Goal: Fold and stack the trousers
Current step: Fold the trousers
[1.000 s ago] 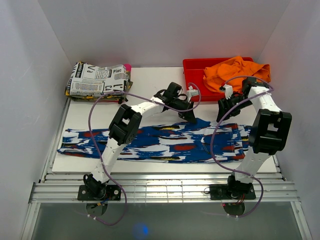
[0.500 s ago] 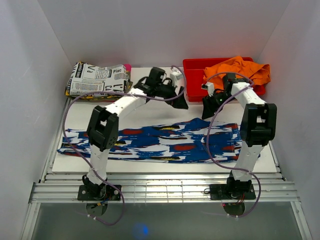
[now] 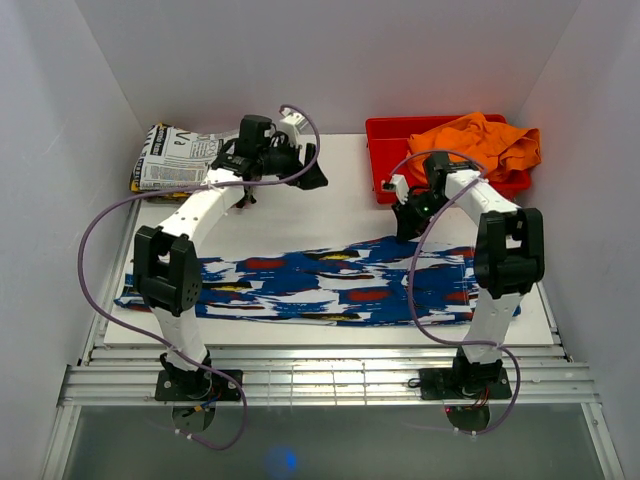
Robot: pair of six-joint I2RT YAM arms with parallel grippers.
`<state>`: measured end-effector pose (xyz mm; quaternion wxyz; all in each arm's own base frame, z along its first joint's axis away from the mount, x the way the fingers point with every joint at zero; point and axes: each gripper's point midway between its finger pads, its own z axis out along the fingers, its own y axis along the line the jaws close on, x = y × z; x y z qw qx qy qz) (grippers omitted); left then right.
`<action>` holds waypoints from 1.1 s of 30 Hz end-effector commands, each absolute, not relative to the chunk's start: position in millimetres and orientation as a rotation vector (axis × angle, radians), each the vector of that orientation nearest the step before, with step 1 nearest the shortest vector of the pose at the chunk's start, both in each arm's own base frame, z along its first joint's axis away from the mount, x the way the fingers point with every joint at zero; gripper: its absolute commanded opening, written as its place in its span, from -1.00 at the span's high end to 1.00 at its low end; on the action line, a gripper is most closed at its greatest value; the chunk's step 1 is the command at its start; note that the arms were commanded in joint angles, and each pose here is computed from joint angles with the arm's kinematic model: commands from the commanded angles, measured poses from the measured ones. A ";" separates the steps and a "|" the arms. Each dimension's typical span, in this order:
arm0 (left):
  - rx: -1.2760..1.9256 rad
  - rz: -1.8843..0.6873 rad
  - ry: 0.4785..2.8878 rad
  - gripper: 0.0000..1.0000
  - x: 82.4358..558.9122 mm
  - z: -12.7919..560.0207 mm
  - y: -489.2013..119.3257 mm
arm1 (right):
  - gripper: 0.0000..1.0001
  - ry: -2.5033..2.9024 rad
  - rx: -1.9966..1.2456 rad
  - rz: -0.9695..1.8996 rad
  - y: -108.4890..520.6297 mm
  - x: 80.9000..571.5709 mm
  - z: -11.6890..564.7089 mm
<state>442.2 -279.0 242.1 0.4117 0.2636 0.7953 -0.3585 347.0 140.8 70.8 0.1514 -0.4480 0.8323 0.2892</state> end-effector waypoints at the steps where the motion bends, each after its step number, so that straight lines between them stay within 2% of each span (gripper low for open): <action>1: 0.688 -0.921 2.056 -0.61 415.4 230.8 -277.7 | 0.85 2.211 -1.342 0.727 141.8 345.9 121.7; 4: 0.669 -0.981 2.112 -0.51 402.7 214.5 -279.4 | 0.84 2.144 -1.386 0.656 139.5 331.6 131.0; 8: 0.604 -1.138 2.210 -0.43 375.5 193.2 -292.0 | 0.85 2.080 -1.489 0.503 135.2 302.9 114.9; 9: 0.613 -1.184 2.217 -0.41 366.7 191.3 -297.8 | 0.84 2.112 -1.517 0.496 129.8 284.1 92.9; 11: 0.624 -1.249 2.239 -0.41 347.4 181.0 -312.2 | 0.84 2.029 -1.545 0.344 126.6 286.7 90.3; 12: 0.643 -1.270 2.229 -0.41 339.5 181.6 -318.1 | 0.84 2.058 -1.565 0.322 119.8 270.0 67.6; 13: 0.687 -1.298 2.205 -0.40 328.2 181.7 -331.1 | 0.84 1.993 -1.547 0.213 116.7 280.6 73.2; 17: 0.734 -1.346 2.218 -0.39 303.8 170.4 -352.0 | 0.85 1.925 -1.554 0.113 113.8 268.2 57.3; 25: 0.786 -1.449 2.203 -0.33 281.0 168.7 -399.1 | 0.84 1.984 -1.509 0.165 122.1 249.0 38.6; 33: 0.699 -1.495 2.269 -0.24 270.1 147.4 -417.0 | 0.83 1.973 -1.416 0.210 135.5 263.7 61.9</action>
